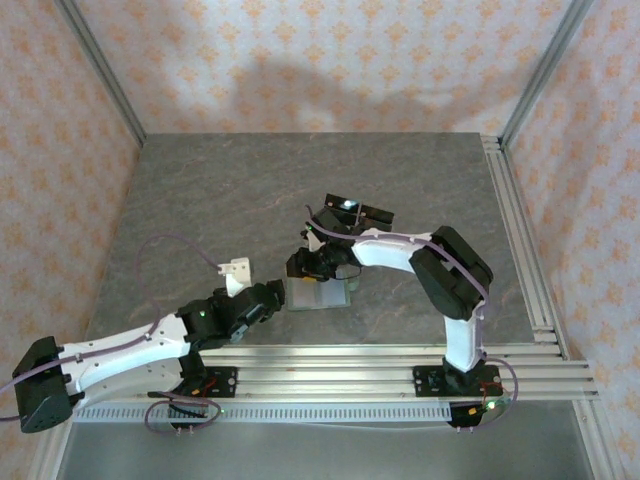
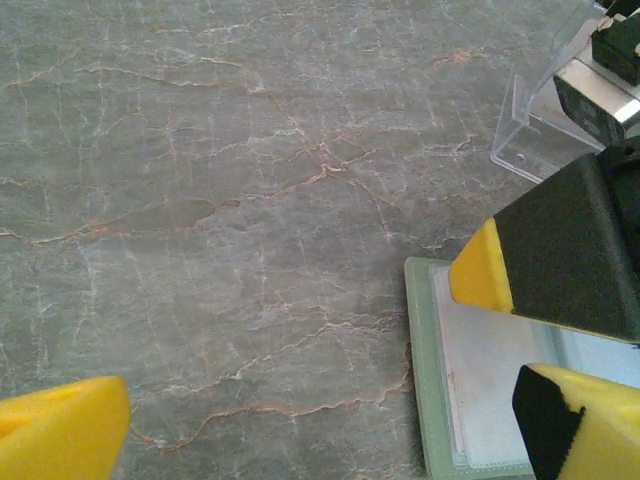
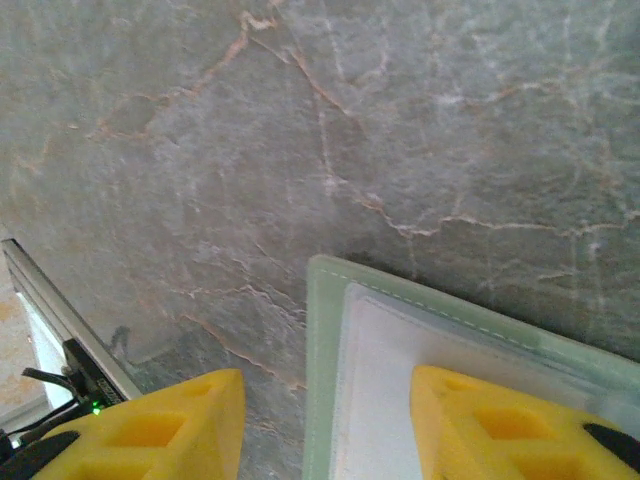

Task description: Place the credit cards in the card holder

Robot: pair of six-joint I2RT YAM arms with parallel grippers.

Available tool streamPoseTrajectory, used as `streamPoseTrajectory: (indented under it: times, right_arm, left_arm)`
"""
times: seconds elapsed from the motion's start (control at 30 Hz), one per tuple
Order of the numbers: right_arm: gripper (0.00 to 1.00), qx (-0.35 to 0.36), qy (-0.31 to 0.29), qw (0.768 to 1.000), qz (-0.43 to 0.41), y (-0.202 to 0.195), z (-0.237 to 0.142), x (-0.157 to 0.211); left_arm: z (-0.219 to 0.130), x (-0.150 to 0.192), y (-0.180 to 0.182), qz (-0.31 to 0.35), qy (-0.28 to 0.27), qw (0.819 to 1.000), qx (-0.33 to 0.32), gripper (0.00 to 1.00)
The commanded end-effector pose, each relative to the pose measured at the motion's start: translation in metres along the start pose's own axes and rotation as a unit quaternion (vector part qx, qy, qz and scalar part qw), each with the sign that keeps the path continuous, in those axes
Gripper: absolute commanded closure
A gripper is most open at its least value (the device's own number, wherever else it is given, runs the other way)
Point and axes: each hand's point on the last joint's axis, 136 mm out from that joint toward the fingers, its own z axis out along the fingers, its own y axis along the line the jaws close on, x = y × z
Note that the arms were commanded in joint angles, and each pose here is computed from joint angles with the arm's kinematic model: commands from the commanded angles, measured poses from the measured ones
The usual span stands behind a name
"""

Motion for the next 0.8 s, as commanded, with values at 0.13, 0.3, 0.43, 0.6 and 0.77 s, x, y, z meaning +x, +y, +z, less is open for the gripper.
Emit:
streamPoseTrajectory:
  times: [0.13, 0.3, 0.43, 0.6, 0.77]
  right_arm:
    - [0.53, -0.004, -0.043, 0.999, -0.023, 0.019, -0.046, -0.015]
    - [0.53, 0.066, -0.101, 0.992, -0.039, -0.008, -0.103, -0.03]
    - [0.53, 0.194, -0.119, 0.971, -0.077, -0.051, -0.148, -0.035]
    - [0.53, 0.326, -0.095, 0.932, -0.126, -0.095, -0.173, -0.038]
    - [0.53, 0.374, -0.061, 0.912, -0.154, -0.115, -0.169, -0.041]
  left_arm:
    - [0.011, 0.003, -0.005, 0.021, 0.013, 0.999, -0.022, 0.0]
    - [0.023, 0.009, -0.024, 0.047, 0.037, 0.998, -0.025, 0.0]
    - [0.033, 0.008, -0.039, 0.057, 0.046, 0.997, -0.027, 0.0]
    - [0.041, 0.0, -0.047, 0.054, 0.041, 0.997, -0.038, 0.0]
    - [0.049, -0.002, -0.046, 0.037, 0.055, 0.997, -0.044, 0.0]
